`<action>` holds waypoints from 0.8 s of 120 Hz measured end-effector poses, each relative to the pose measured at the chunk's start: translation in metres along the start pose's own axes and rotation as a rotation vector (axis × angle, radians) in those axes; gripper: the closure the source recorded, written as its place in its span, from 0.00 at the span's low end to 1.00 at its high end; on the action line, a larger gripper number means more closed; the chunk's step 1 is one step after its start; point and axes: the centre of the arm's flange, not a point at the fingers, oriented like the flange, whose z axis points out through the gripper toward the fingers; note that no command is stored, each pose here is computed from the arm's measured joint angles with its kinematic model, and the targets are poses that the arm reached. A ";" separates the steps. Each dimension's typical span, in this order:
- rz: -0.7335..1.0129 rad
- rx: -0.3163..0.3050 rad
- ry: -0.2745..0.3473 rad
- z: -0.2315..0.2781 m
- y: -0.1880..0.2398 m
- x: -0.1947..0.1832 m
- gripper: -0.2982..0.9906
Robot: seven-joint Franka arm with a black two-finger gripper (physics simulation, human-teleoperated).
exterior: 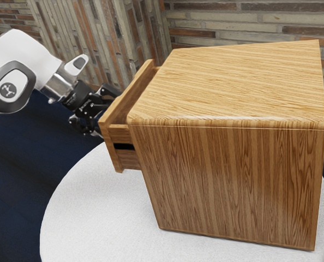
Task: Pull the drawer handle with one arm to open the drawer
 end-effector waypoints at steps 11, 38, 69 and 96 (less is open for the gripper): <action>0.024 0.016 0.051 -0.047 0.008 -0.017 0.26; 0.219 0.152 0.273 -0.242 0.119 -0.191 0.25; 0.137 0.556 0.017 -0.174 0.058 -0.198 0.25; 0.286 0.573 -0.105 -0.162 0.056 -0.203 0.25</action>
